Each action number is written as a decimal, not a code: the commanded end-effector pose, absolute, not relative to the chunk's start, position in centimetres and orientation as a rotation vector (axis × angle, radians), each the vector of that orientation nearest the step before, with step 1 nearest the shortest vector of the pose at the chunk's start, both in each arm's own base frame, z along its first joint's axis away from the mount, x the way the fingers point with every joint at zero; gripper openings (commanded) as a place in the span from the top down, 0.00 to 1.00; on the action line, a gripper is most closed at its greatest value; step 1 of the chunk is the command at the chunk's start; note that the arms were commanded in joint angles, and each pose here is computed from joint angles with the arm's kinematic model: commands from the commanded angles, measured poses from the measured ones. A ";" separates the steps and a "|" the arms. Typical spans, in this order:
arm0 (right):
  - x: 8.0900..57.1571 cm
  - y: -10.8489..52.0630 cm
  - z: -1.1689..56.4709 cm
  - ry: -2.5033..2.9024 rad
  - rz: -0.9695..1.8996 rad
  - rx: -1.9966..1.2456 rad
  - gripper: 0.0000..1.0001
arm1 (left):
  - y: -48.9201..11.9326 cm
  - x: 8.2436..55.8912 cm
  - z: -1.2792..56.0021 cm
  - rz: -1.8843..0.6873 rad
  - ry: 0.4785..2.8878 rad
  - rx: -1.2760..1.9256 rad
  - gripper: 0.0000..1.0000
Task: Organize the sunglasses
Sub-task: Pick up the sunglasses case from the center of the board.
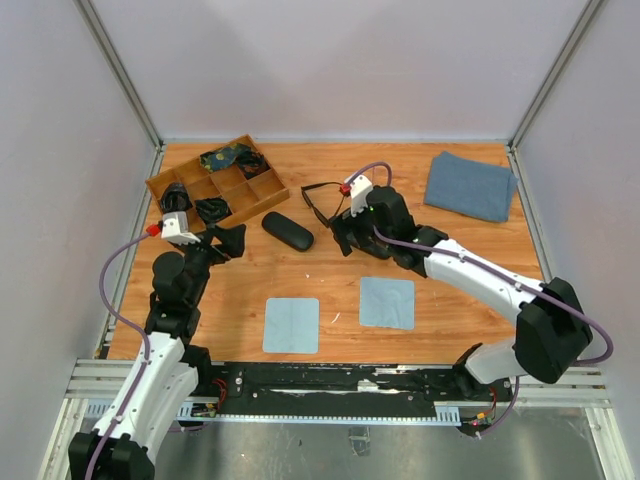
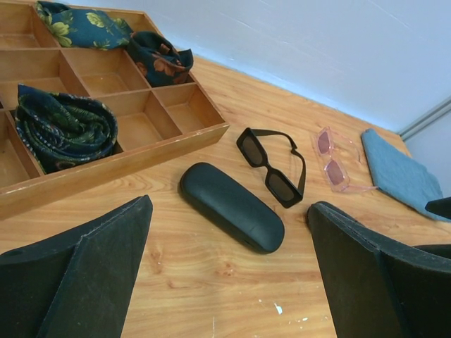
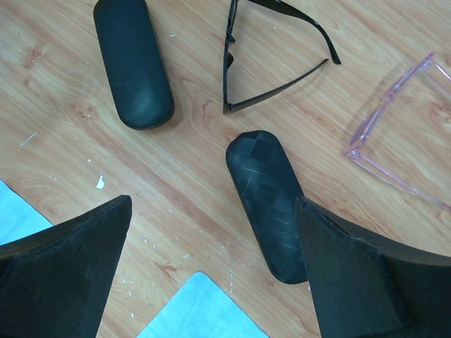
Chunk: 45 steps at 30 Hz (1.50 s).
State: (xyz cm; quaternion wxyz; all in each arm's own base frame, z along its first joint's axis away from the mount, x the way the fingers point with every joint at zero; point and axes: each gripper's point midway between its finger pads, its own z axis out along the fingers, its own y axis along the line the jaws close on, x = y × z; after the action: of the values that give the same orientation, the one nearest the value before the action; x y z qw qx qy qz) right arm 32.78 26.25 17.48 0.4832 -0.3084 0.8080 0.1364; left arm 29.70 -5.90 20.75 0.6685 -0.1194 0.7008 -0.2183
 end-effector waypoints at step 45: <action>36.6 37.9 11.2 2.071 0.488 -1.022 0.02 | -6.1 28.2 22.1 -0.508 1.580 -0.234 0.00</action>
State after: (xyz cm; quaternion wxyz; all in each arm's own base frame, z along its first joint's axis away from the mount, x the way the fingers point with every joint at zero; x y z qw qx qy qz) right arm 35.84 36.10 10.69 0.3827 -0.3850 0.8237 0.1638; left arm 28.43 -6.26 20.12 0.6530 -0.1099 0.7154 -0.2230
